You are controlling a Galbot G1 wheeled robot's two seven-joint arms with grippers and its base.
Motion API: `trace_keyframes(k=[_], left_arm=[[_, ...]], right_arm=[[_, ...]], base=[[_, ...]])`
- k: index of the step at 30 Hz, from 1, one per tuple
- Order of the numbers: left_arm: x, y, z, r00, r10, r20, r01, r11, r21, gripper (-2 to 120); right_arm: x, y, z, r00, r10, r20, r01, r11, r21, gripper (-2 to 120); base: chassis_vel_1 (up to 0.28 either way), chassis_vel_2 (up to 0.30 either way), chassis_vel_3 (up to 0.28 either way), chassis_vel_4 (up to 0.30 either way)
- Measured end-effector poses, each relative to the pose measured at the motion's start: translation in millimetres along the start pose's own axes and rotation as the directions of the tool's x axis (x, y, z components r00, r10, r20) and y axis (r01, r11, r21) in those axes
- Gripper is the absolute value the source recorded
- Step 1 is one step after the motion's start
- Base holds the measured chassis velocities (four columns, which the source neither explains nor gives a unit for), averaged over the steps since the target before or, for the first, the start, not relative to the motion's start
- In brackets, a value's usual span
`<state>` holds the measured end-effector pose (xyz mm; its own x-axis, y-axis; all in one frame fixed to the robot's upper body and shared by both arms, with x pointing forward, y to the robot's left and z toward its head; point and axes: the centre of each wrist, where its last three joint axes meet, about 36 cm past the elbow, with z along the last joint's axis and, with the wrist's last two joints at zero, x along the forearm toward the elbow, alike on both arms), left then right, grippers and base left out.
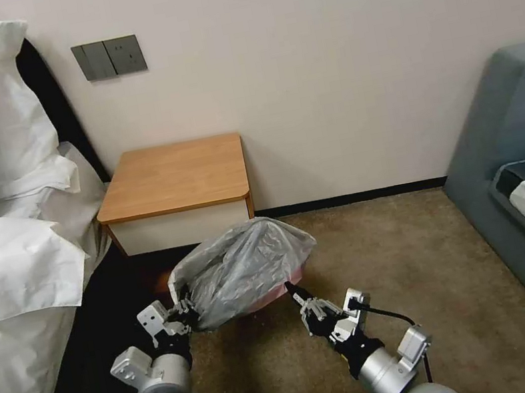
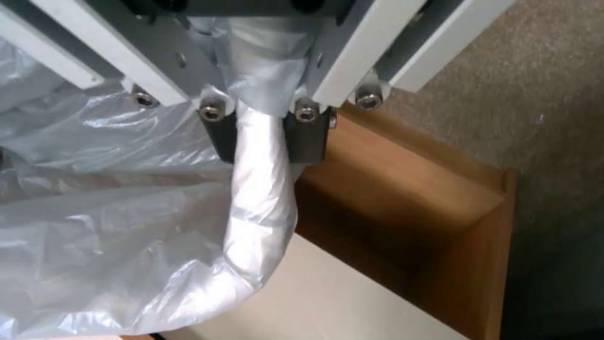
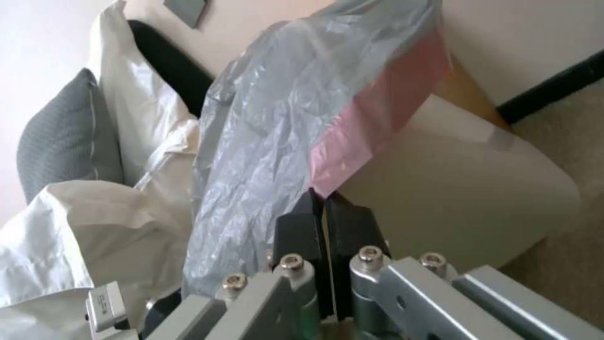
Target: Pick up the garbage bag from the table and place it over the trash can.
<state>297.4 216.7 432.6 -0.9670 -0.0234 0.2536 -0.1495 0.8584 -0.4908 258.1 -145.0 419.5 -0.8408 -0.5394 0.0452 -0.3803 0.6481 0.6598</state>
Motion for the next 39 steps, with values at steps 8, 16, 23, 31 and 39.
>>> trace_keyframes(k=[8, 16, 23, 31, 39], left_arm=[[1, -0.8, -0.3, 1.0, 0.002, 0.001, -0.002, 1.0, -0.004, 2], [1, 0.5, -0.8, 1.0, -0.001, 0.003, 0.001, 1.0, -0.008, 2], [1, 0.9, 0.5, 1.0, -0.004, -0.001, 0.004, 1.0, -0.007, 2], [2, 0.3, 1.8, 1.0, -0.002, -0.004, 0.002, 1.0, -0.005, 2], [3, -1.0, 1.5, 1.0, 0.001, -0.003, -0.001, 1.0, -0.002, 2]], right_arm=[[-2, -6, -4, 1.0, 0.005, 0.006, -0.006, 1.0, 0.028, 19], [0, -8, -8, 1.0, 0.007, 0.026, -0.008, 1.0, 0.024, 47], [-6, -15, -20, 0.996, 0.024, 0.081, -0.023, 1.0, -0.008, 69], [-19, -22, -29, 0.989, 0.028, 0.143, -0.018, 0.997, -0.071, 73], [-26, -24, -24, 0.989, 0.029, 0.142, -0.016, 0.996, -0.086, 45]], base=[[0.0, 0.0, 0.0, 0.0], [0.0, 0.0, 0.0, 0.0], [0.0, 0.0, 0.0, 0.0], [0.0, 0.0, 0.0, 0.0], [0.0, 0.0, 0.0, 0.0]])
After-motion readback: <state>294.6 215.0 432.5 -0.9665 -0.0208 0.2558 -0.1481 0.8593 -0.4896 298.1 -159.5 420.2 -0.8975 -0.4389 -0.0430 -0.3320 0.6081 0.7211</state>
